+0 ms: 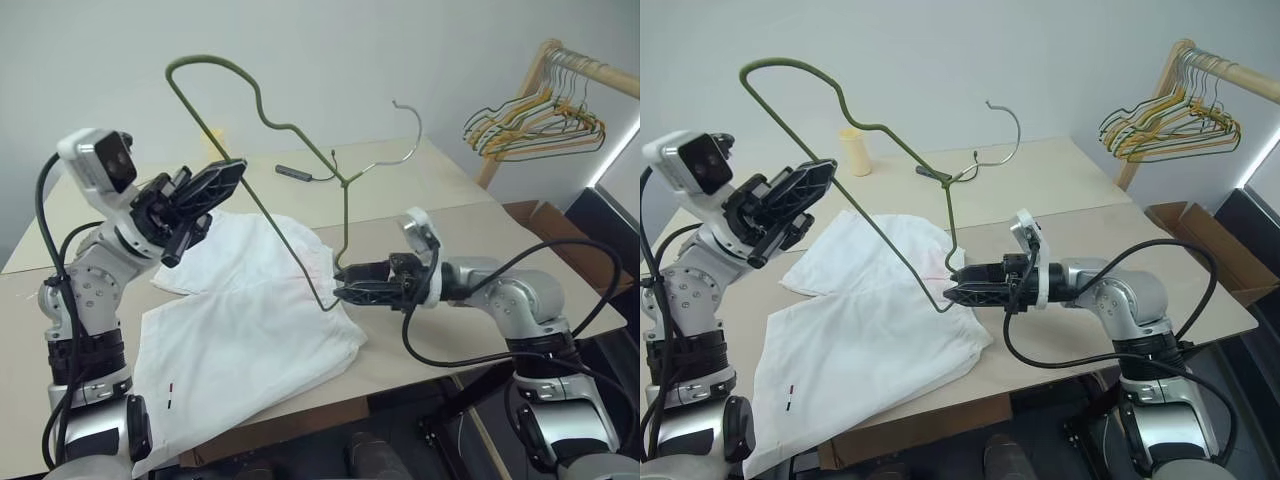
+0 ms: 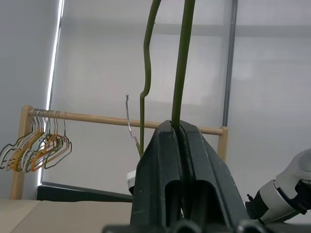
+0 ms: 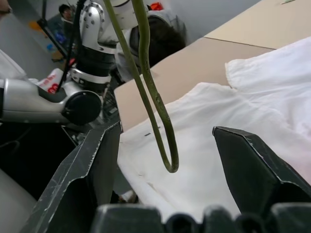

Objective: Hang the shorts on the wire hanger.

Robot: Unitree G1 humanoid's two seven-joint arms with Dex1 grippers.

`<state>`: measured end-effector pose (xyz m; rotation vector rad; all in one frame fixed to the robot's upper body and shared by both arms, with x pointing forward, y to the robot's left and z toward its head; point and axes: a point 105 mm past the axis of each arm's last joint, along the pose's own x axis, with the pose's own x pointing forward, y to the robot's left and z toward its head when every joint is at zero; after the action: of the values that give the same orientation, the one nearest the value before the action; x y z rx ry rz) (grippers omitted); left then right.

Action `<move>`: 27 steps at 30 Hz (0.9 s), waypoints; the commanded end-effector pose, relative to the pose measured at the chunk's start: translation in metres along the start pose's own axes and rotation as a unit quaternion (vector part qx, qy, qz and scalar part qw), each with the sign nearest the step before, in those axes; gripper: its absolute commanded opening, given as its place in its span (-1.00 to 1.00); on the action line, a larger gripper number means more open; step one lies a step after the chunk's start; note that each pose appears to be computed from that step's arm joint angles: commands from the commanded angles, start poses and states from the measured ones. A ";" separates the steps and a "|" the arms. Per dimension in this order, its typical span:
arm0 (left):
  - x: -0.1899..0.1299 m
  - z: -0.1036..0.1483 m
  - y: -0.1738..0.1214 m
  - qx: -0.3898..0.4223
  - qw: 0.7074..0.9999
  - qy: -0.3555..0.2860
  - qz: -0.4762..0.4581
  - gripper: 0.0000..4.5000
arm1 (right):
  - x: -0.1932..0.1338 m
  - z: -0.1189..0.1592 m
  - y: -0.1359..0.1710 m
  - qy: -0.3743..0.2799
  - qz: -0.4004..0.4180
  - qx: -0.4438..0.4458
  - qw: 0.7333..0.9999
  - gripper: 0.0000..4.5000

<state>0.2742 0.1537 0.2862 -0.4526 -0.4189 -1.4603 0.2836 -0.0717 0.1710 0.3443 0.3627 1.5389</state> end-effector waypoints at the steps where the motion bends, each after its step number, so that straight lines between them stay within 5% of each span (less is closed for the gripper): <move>1: 0.010 0.014 -0.009 0.034 0.999 -0.004 -0.029 -1.00 | 0.006 0.007 0.006 -0.005 0.033 0.004 0.999 0.63; 15: 0.015 0.014 -0.008 0.037 0.999 -0.004 -0.034 -1.00 | 0.023 0.005 0.009 -0.014 0.066 0.018 0.998 0.63; 25: 0.012 0.012 -0.004 0.037 0.999 -0.004 -0.019 -1.00 | 0.025 0.003 0.008 -0.010 0.059 0.016 0.998 -0.87; 27: 0.010 0.011 -0.001 0.038 0.999 -0.004 -0.008 -1.00 | 0.025 0.002 0.006 -0.008 0.053 0.016 0.998 -0.99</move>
<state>0.2811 0.1554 0.2941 -0.4303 -0.4491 -1.4152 0.2743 -0.0461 0.1699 0.4144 0.3817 1.6578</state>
